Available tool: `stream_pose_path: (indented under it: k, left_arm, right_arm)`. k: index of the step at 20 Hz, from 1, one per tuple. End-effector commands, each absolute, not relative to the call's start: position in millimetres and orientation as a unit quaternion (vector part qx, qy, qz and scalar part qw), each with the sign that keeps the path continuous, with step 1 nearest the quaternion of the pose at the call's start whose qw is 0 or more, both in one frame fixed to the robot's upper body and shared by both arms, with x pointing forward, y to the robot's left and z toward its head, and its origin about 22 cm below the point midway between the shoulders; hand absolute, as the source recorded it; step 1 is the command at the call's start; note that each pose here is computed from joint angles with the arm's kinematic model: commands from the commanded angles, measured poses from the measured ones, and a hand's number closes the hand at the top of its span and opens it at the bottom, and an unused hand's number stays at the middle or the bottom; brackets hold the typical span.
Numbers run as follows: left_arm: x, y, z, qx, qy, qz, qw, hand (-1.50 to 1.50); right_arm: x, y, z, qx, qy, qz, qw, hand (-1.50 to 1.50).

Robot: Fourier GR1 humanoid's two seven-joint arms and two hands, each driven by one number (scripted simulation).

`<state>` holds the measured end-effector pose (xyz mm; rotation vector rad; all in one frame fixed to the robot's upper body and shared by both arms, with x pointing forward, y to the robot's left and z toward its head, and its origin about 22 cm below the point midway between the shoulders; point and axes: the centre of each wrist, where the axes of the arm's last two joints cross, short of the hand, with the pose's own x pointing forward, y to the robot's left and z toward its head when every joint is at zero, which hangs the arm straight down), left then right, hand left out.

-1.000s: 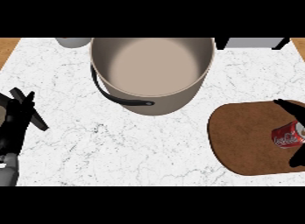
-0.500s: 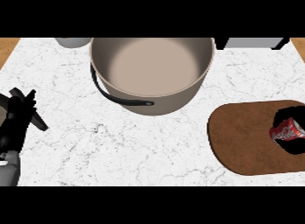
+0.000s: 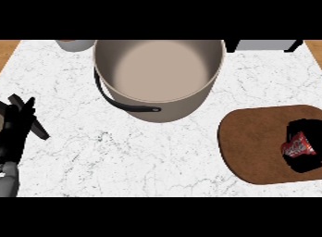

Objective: Pick the can from the cutting board and place it in the pot

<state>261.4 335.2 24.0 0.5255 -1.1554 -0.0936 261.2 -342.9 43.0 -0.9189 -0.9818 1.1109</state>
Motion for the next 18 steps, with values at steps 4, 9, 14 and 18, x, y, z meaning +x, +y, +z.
stream_pose_path:
  k: [4,9,14,18]
  left_arm:
    - [248.0,333.1,21.2,0.249,-0.53,-0.053,0.809,0.0]
    - [269.5,323.1,31.0,0.252,-0.544,-0.041,0.799,0.0]
    - [254.8,326.5,14.4,0.244,-0.544,-0.046,0.802,0.0]
    - [259.7,330.6,26.8,0.246,-0.536,-0.052,0.806,0.0]
  right_arm:
    - [237.1,-256.3,37.8,-0.478,-0.35,0.346,0.727,1.5]
    - [214.9,-224.9,79.2,-0.579,-0.343,0.313,0.67,1.5]
    - [203.5,-194.0,129.1,-0.609,-0.463,0.224,0.603,1.5]
    - [193.3,-168.9,172.7,-0.607,-0.561,0.178,0.534,1.5]
